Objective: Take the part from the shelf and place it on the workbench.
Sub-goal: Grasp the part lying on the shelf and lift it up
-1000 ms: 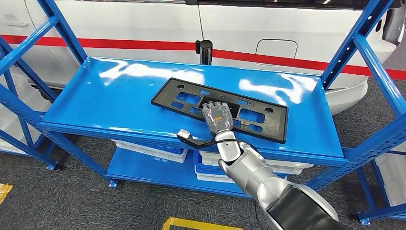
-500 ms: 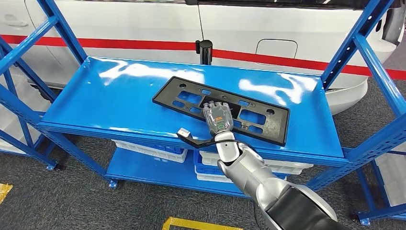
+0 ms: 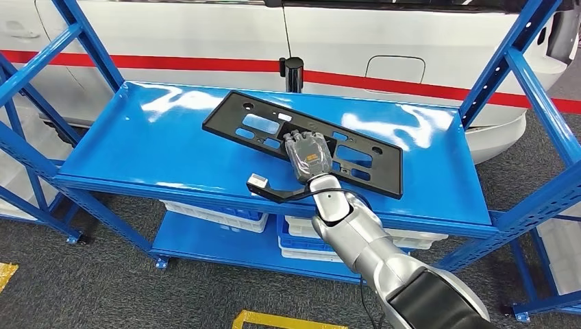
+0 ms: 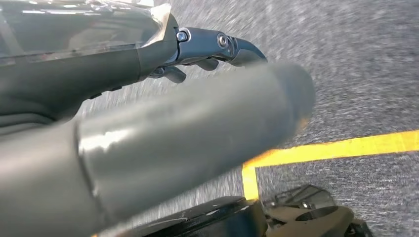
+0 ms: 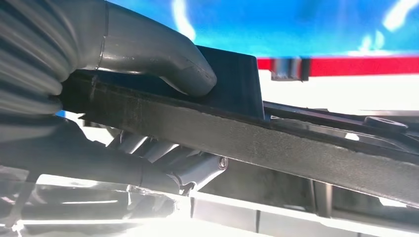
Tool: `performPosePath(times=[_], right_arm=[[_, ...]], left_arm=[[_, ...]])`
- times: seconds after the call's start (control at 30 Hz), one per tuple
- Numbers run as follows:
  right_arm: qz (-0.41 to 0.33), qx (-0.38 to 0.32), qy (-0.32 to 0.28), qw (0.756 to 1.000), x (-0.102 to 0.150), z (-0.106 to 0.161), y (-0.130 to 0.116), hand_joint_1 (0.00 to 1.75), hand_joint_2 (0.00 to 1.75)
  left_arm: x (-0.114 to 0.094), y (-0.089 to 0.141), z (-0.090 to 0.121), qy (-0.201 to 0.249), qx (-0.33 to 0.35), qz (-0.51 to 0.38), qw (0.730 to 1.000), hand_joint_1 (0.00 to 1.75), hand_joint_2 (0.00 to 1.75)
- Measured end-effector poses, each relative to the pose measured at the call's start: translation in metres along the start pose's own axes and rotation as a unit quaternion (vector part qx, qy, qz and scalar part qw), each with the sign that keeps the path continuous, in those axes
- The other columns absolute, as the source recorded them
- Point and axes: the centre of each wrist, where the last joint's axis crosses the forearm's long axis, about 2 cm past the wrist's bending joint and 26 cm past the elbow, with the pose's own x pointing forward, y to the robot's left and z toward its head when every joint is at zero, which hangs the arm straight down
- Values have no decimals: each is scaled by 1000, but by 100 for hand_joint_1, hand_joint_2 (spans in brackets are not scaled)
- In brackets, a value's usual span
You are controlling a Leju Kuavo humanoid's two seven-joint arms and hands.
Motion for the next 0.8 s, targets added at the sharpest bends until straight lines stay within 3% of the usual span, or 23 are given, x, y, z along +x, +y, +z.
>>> performPosePath(times=[0.2, 0.37, 0.63, 0.7, 0.8], right_arm=[[-101, -60, -29, 993, -20, -15, -16, 175, 175], [-236, -135, 11, 962, -43, -22, -22, 175, 175], [-281, -158, 46, 946, -55, -22, -25, 175, 175], [-341, -163, 58, 924, -65, -17, -25, 175, 175], [-473, -187, 60, 859, -89, 0, -32, 175, 175]], left_arm=[[1, -4, 2, 64, 28, 41, 997, 0, 0], [2, -7, 4, 91, 37, 62, 993, 0, 0], [2, -8, 4, 102, 40, 75, 991, 0, 0], [2, -8, 5, 106, 40, 80, 990, 0, 0], [1, -8, 5, 112, 42, 88, 989, 0, 0]])
